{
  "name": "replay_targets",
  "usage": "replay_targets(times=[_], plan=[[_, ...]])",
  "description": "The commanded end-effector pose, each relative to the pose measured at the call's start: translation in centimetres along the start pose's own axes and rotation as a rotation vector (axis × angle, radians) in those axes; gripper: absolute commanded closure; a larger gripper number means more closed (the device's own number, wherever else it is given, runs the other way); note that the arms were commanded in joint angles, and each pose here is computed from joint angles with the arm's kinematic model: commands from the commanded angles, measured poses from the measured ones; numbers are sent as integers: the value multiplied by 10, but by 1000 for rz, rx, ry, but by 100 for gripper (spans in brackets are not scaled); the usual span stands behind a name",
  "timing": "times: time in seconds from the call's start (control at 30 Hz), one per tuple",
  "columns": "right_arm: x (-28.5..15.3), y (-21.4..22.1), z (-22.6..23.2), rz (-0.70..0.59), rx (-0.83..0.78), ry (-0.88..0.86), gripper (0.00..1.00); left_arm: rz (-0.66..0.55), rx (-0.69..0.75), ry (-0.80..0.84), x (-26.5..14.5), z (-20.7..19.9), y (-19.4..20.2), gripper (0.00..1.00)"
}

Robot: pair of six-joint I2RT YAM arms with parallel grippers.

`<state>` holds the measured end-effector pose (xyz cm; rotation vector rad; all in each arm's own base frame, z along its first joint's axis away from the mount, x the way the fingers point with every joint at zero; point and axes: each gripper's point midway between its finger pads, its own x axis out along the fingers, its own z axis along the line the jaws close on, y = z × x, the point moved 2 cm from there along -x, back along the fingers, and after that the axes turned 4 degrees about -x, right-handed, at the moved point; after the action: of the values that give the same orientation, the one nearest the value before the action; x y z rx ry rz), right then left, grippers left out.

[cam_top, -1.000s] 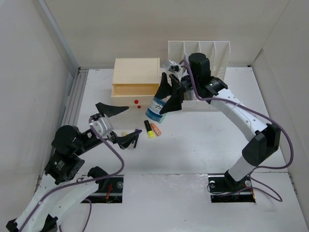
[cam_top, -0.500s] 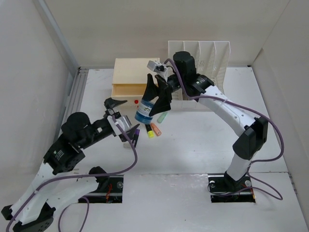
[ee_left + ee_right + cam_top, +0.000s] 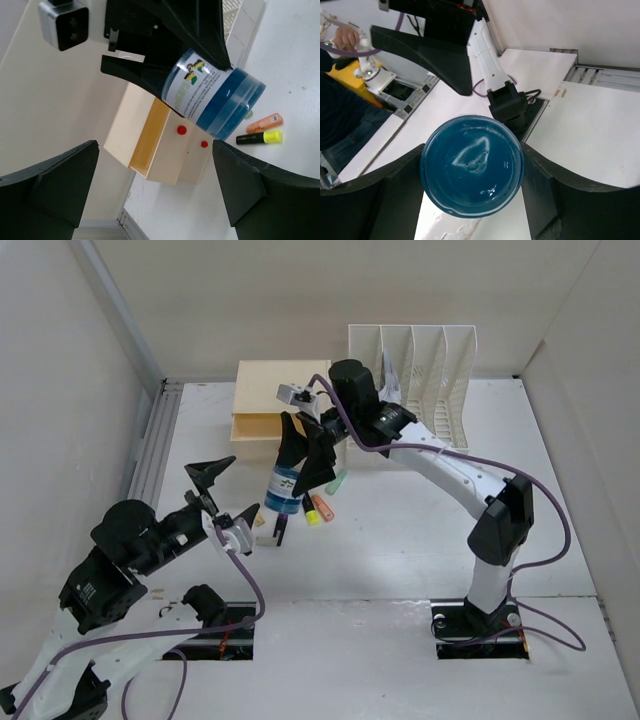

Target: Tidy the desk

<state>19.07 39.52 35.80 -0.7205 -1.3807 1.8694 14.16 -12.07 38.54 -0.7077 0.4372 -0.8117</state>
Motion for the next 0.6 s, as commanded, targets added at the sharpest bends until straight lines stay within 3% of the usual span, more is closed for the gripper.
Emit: replay_targets(times=[0.0,0.57], plan=[[7,-15,35,7,-83,-194,100,3,80,35,-4,-10,7,4],[34,9,31,28,-24,-259,100,-87,77,237,9,-50,0,6]])
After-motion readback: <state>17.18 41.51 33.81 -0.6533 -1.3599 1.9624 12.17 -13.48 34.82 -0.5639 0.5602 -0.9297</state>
